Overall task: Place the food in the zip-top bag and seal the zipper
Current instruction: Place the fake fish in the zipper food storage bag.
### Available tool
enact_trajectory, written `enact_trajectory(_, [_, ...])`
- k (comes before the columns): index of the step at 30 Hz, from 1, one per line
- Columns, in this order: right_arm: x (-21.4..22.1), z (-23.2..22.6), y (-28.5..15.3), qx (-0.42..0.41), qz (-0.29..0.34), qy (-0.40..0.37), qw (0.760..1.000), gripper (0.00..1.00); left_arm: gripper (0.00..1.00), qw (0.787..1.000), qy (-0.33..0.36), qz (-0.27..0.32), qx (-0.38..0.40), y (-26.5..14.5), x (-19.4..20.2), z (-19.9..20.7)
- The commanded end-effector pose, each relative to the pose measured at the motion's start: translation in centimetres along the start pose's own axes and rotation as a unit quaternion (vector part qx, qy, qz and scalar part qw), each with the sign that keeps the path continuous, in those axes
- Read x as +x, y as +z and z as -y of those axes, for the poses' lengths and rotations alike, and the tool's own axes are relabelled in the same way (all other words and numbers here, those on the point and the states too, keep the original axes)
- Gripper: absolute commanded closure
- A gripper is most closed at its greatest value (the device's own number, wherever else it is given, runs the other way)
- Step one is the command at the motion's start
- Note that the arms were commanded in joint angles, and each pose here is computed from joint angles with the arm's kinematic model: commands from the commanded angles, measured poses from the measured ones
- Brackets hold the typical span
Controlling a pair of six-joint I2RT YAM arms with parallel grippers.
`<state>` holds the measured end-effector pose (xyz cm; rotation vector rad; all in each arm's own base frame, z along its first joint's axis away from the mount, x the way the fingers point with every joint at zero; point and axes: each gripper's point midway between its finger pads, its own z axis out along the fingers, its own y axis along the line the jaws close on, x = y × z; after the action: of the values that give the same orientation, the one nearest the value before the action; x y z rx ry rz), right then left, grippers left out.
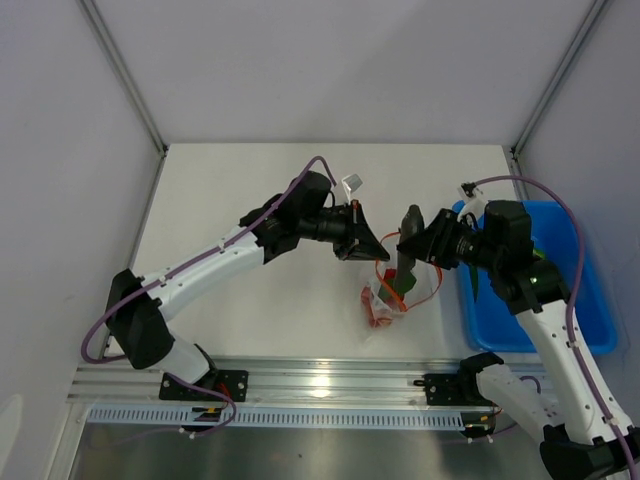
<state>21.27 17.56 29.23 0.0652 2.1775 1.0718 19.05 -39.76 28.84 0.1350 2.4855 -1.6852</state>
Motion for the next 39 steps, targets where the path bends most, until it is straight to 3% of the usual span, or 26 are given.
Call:
enact_trajectory(1, [0.0, -0.9, -1.1, -0.016, 0.019, -0.019, 1.000, 1.00, 0.99, 0.999, 0.007, 0.013, 0.044, -0.5, -1.1, 3.2])
enact_trajectory(17, [8.0, 2.9, -0.8, 0.001, -0.120, 0.037, 0.992, 1.00, 1.00, 0.998, -0.005, 0.016, 0.068, 0.6, -2.0, 3.7])
enact_trajectory(28, [9.4, 4.5, 0.5, 0.020, -0.160, 0.053, 0.985, 0.97, 0.99, 0.998, 0.008, 0.003, 0.060, 0.4, -1.0, 3.6])
enact_trajectory(31, [7.8, 4.2, 1.1, 0.036, -0.151, 0.062, 0.986, 0.76, 0.99, 0.999, 0.012, -0.004, 0.049, 0.6, -0.3, 2.9])
enact_trajectory(35, [6.0, 4.3, 1.3, 0.068, -0.145, 0.053, 0.986, 0.26, 0.99, 0.999, 0.011, -0.003, 0.040, 0.5, 0.1, 2.2])
enact_trajectory(39, [5.6, 3.9, 0.0, 0.088, -0.159, 0.032, 0.983, 0.01, 0.99, 0.999, 0.015, -0.003, 0.041, 0.5, 0.0, 2.4])
